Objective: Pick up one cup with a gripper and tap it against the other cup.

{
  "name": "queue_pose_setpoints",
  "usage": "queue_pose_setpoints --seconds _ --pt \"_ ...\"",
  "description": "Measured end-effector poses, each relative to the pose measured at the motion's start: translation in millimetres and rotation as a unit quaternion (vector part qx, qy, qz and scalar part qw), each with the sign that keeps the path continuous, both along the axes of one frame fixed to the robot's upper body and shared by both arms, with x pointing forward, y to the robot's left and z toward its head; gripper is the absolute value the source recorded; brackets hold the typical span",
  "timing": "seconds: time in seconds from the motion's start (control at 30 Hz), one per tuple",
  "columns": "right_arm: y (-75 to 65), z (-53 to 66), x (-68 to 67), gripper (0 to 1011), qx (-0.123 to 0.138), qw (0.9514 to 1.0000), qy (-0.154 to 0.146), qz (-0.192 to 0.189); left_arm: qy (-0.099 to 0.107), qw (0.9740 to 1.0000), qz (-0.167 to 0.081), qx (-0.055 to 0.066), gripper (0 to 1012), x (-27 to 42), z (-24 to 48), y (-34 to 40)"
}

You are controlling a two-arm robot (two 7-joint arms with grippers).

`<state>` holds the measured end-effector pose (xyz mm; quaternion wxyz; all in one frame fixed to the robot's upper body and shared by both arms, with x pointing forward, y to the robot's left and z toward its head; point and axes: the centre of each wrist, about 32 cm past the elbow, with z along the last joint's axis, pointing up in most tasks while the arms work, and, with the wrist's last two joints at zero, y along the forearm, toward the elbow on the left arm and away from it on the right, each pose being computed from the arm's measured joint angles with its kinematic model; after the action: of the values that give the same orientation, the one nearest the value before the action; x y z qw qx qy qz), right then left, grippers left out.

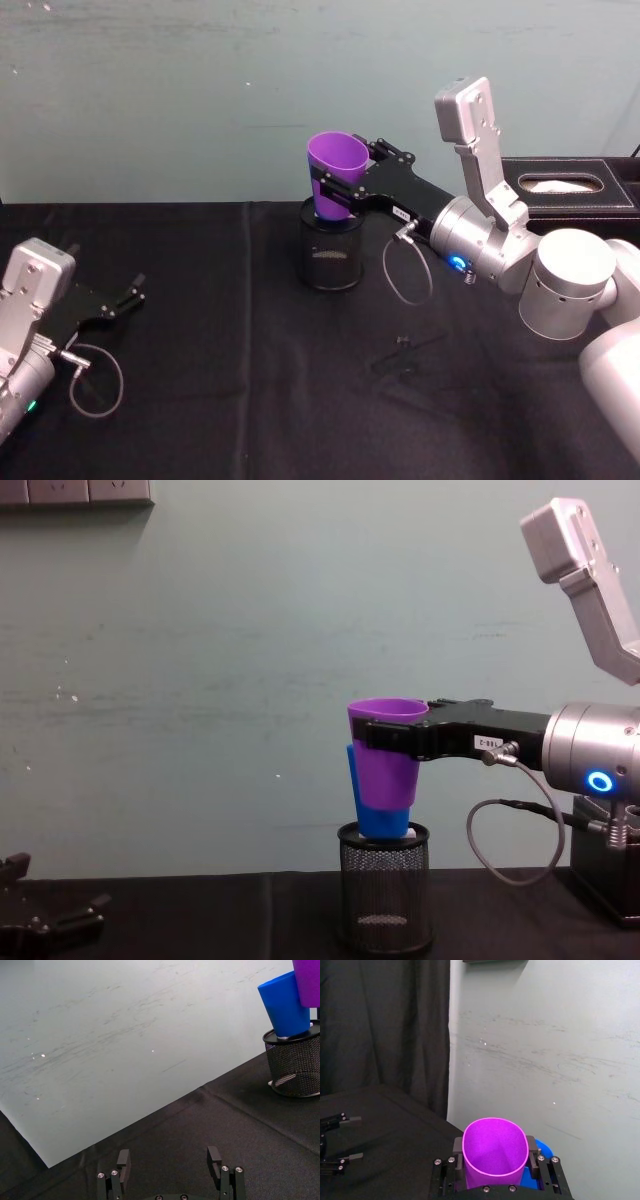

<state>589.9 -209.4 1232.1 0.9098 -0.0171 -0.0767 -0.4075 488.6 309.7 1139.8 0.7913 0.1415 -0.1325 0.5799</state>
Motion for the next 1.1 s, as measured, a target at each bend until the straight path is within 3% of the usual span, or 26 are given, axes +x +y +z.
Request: queue_pose_setpoints --seconds 1.1 --pt "0.2 -0.2 -0.4 726 0.0 1.0 0.0 0.0 0.0 1.0 0.0 0.0 1000 0.0 0.0 0.0"
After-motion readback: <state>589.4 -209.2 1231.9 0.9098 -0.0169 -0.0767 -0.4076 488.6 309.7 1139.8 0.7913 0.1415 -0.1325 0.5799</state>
